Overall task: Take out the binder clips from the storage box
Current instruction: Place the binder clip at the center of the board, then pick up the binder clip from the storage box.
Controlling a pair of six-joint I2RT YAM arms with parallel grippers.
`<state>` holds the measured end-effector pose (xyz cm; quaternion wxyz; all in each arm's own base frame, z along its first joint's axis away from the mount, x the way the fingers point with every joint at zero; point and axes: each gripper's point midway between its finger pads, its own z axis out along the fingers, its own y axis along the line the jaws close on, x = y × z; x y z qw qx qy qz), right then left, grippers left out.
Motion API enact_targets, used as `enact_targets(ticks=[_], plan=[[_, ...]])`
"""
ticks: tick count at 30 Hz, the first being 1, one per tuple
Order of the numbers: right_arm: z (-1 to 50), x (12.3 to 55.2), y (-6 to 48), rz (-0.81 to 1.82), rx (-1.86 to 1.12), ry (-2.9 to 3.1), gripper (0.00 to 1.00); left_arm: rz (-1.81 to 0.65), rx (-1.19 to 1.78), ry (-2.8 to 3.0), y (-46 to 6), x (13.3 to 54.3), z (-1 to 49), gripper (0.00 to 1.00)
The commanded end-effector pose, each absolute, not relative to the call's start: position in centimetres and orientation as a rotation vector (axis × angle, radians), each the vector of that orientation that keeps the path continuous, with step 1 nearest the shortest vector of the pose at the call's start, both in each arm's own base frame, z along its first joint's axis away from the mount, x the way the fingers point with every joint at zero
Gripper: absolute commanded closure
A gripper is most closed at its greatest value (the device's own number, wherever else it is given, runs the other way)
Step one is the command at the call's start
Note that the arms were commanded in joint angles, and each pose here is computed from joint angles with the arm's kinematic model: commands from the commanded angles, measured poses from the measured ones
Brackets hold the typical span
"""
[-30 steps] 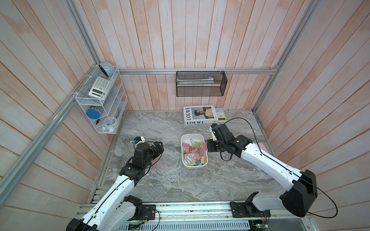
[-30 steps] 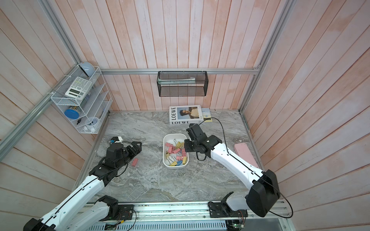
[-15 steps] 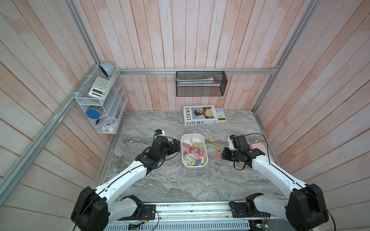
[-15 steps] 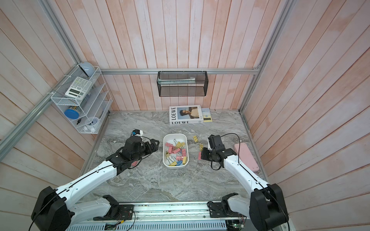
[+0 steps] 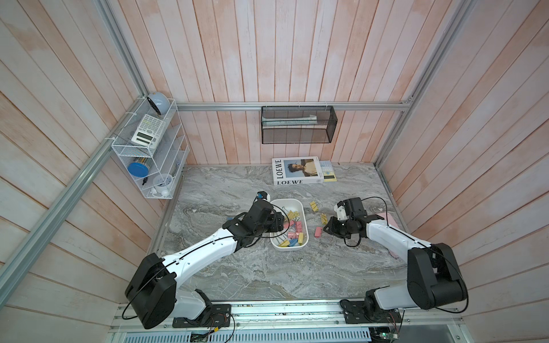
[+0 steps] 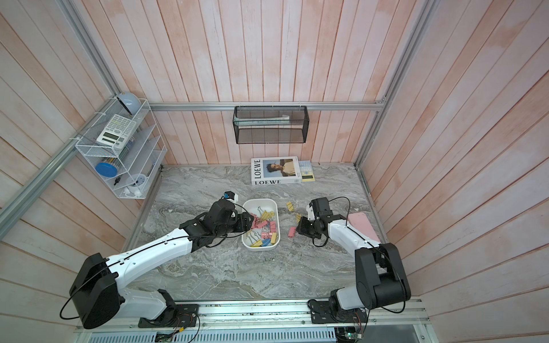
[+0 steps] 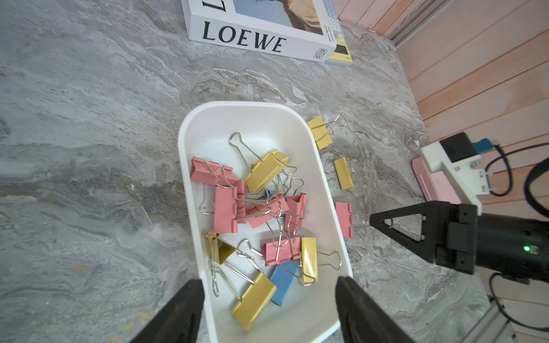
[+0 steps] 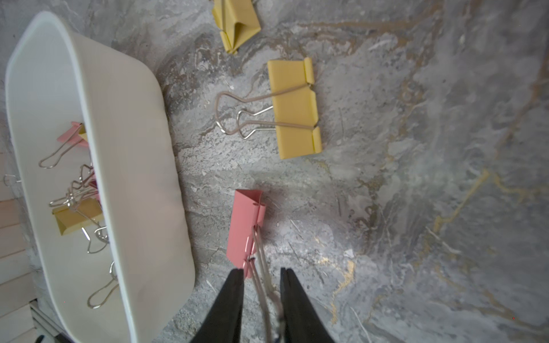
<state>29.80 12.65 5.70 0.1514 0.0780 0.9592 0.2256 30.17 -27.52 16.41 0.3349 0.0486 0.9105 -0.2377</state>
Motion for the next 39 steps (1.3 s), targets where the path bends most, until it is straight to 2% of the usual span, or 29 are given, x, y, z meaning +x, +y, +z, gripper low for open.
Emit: enact_targets(ticks=[1, 4, 8, 10, 13, 16, 33, 36, 39], plan=[[6.2, 29.2, 11.5, 0.567, 0.234, 2.782, 0.52, -0.577, 0.248, 2.415, -28.8, 29.7, 15.6, 0.33], [7.3, 29.2, 10.8, 0.515, 0.23, 2.757, 0.5, -0.569, 0.326, 2.446, -30.2, 29.3, 14.7, 0.38], [9.2, 29.2, 10.8, 0.527, 0.222, 2.707, 0.39, -0.539, 0.449, 2.48, -32.1, 28.6, 13.2, 0.44], [10.2, 29.1, 10.8, 0.539, 0.229, 2.683, 0.29, -0.516, 0.513, 2.496, -32.9, 28.3, 12.4, 0.46], [11.5, 29.0, 10.8, 0.554, 0.227, 2.651, 0.19, -0.467, 0.609, 2.516, -33.8, 28.0, 11.2, 0.52], [12.4, 28.9, 10.9, 0.567, 0.224, 2.628, 0.13, -0.429, 0.684, 2.527, -34.5, 27.8, 10.4, 0.56], [13.2, 28.4, 11.2, 0.603, 0.219, 2.623, 0.12, -0.282, 0.938, 2.532, -35.1, 27.0, 7.8, 0.57], [13.4, 28.3, 11.1, 0.596, 0.222, 2.622, 0.11, -0.255, 0.968, 2.528, -35.2, 27.2, 7.5, 0.6], [13.4, 28.2, 11.0, 0.59, 0.217, 2.624, 0.11, -0.24, 0.977, 2.521, -35.2, 27.4, 7.6, 0.71]])
